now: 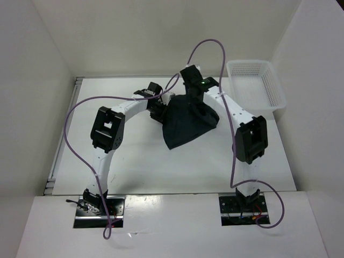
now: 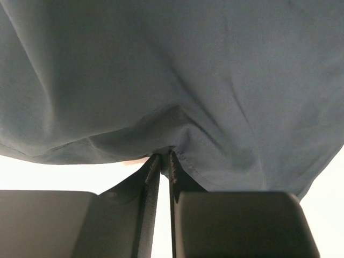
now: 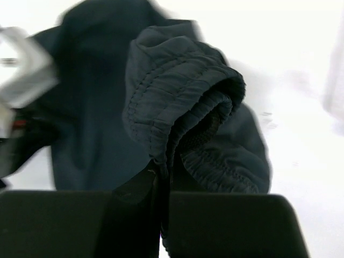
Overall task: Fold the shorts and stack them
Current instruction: Fold the shorts
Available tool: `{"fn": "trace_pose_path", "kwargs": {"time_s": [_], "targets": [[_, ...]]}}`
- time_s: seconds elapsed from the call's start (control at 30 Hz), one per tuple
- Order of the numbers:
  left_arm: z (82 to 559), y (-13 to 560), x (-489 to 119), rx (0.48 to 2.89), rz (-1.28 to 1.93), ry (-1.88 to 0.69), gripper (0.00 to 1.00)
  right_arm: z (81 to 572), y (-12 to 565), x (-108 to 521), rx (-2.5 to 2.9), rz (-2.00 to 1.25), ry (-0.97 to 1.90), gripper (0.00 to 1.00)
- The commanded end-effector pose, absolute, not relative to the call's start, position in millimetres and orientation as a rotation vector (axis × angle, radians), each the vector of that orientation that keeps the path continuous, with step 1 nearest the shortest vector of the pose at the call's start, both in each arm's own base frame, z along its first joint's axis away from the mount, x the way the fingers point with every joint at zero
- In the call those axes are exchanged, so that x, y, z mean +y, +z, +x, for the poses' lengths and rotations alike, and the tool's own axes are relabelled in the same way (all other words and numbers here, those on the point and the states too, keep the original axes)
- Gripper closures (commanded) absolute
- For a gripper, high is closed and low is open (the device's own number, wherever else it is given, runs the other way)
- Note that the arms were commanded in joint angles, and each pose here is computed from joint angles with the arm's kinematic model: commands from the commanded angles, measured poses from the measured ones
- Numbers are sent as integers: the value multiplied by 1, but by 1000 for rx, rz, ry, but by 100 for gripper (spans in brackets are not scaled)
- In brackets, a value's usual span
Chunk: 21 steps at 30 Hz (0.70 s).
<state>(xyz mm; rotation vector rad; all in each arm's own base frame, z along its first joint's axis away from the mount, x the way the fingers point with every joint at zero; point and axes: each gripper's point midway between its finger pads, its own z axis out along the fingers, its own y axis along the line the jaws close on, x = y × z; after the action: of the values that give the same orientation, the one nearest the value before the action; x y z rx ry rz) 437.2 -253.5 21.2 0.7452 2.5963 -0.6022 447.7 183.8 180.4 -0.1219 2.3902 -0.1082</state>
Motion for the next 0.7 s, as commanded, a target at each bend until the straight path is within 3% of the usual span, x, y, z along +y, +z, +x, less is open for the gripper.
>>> {"fn": "trace_pose_path", "kwargs": {"time_s": [0.0,0.43,0.67], "targets": [[417,-15,-245,2722,764,-559,83,457,187,228,2362,-101,-3,100],[441,-13,-216,2716,671,-486,83,423,154,320,2390,-304,90,100],[462,13,-159,2706,513,-371,80,390,146,348,2327,-495,78,98]]}}
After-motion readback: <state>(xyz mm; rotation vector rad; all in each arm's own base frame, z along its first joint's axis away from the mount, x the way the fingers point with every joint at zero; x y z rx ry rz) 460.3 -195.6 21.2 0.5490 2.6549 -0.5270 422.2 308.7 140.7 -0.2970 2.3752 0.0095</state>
